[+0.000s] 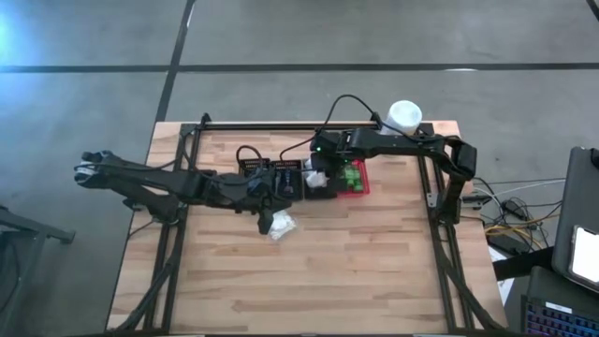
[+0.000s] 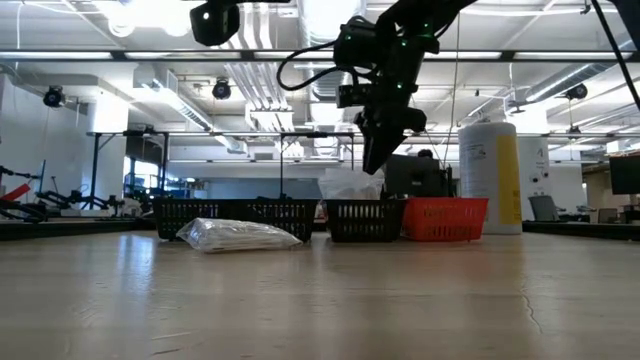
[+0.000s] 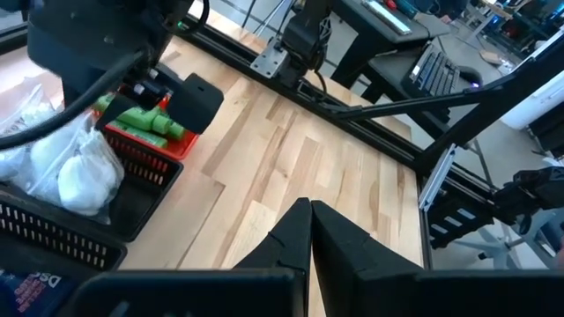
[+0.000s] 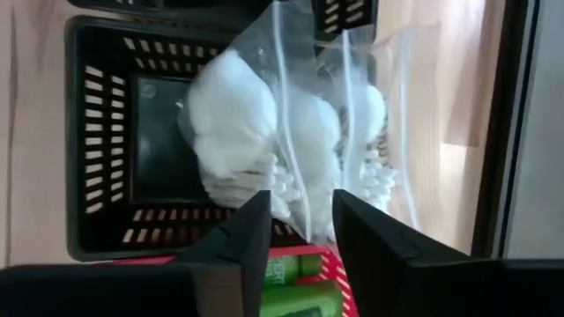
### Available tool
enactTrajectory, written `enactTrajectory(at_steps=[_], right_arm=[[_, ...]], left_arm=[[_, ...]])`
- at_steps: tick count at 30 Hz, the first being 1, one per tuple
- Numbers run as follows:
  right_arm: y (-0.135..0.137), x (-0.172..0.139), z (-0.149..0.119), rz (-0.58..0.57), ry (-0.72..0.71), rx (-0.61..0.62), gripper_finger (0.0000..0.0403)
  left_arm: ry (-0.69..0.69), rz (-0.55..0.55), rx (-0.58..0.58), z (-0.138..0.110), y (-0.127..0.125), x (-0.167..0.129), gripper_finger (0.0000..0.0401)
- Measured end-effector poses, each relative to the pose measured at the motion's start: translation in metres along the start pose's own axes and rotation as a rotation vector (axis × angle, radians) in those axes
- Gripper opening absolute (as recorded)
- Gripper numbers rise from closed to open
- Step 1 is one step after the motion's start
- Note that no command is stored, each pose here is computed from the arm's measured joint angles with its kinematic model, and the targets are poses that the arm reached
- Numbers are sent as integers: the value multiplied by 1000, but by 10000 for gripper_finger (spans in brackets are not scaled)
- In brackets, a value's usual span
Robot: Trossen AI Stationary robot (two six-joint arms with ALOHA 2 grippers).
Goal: Pick & Place Travel size toiletries
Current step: Put the white cotton pack into the right black bin
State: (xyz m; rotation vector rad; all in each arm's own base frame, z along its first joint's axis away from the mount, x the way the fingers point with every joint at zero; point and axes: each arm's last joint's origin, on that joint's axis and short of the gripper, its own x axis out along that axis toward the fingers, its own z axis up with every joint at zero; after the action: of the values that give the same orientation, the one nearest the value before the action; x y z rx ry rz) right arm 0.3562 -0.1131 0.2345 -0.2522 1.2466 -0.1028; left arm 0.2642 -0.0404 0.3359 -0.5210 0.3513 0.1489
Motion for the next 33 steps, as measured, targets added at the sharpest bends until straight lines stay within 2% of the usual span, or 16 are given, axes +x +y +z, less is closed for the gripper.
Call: enactTrajectory(at_steps=[6,12,16,21,33], right_arm=[[1,-12,-1,-7,-18,27,150],[7,-39,0,-16,-86,63,155],[11,-55,0,-17,-130,104,149],[16,-71,0,-14,-176,160,135],[19,-76,0,-13,-191,239,104]], left_arm=[[57,28,-15,-13,6,3,14],[174,105,-46,-29,15,4,14],[275,190,-60,-45,27,3,14],[330,251,-105,-61,37,4,14],[332,252,-109,-63,38,5,14]])
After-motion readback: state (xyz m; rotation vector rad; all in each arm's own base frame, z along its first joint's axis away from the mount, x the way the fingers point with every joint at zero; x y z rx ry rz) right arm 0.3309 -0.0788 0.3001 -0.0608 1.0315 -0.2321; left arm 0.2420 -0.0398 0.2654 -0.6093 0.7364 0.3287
